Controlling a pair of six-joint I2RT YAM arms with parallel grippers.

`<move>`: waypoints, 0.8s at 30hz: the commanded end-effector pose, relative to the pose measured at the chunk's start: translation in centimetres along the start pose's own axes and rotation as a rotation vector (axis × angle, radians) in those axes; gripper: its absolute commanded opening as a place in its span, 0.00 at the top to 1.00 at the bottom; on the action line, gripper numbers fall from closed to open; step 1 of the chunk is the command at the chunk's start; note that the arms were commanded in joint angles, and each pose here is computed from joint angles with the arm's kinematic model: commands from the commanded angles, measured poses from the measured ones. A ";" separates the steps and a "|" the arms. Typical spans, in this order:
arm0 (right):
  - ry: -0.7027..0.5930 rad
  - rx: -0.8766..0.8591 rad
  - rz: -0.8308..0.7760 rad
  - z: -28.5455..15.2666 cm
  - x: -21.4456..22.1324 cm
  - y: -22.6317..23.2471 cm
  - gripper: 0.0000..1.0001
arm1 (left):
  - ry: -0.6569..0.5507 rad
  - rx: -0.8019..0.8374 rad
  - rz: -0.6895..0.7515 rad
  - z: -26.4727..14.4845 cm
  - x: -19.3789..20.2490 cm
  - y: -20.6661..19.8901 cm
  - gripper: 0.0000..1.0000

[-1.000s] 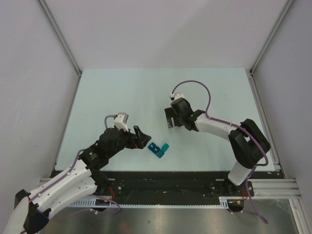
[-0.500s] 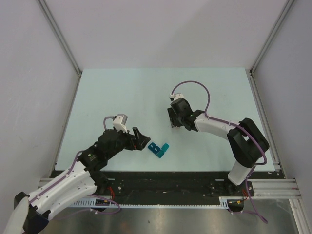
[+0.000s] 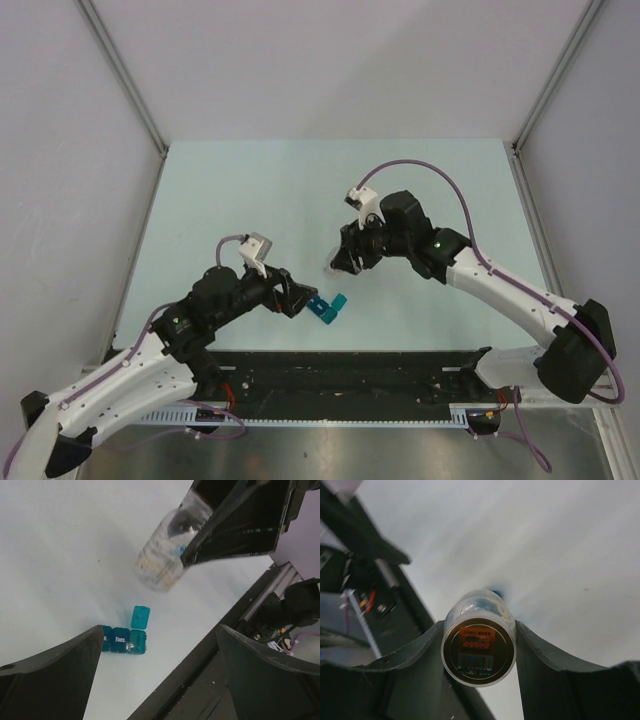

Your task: Sort the pills into containers

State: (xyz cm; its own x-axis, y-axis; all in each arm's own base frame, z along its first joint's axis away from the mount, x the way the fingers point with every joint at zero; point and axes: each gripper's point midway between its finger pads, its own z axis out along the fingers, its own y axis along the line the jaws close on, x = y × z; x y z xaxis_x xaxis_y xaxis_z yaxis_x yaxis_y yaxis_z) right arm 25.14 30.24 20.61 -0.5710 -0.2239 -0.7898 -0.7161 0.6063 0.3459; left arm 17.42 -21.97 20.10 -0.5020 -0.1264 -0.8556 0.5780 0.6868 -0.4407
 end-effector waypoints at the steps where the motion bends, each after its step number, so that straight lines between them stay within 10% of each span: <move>1: 0.040 -0.233 -0.056 -3.4 0.5 6.5 0.92 | -0.099 0.163 0.101 -0.9 -3.5 -4.5 0.00; 21: -0.002 -0.511 0.039 -8.7 -1.1 12.8 0.94 | -0.036 0.210 0.273 1.8 -2.4 -9.4 0.00; 24: -0.006 -0.527 0.039 -9.0 -1.2 13.1 0.94 | -0.030 0.210 0.275 2.0 -2.3 -9.6 0.16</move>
State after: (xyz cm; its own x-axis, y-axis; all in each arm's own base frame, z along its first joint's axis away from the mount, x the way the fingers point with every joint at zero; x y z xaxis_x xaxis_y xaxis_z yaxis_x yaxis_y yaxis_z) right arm 13.99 31.58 27.28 -0.6277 -0.2465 -0.7384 -0.7777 0.2397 0.5811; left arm 13.76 -28.95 22.34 -0.3525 0.0857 -0.9319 0.7983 0.5471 -0.2516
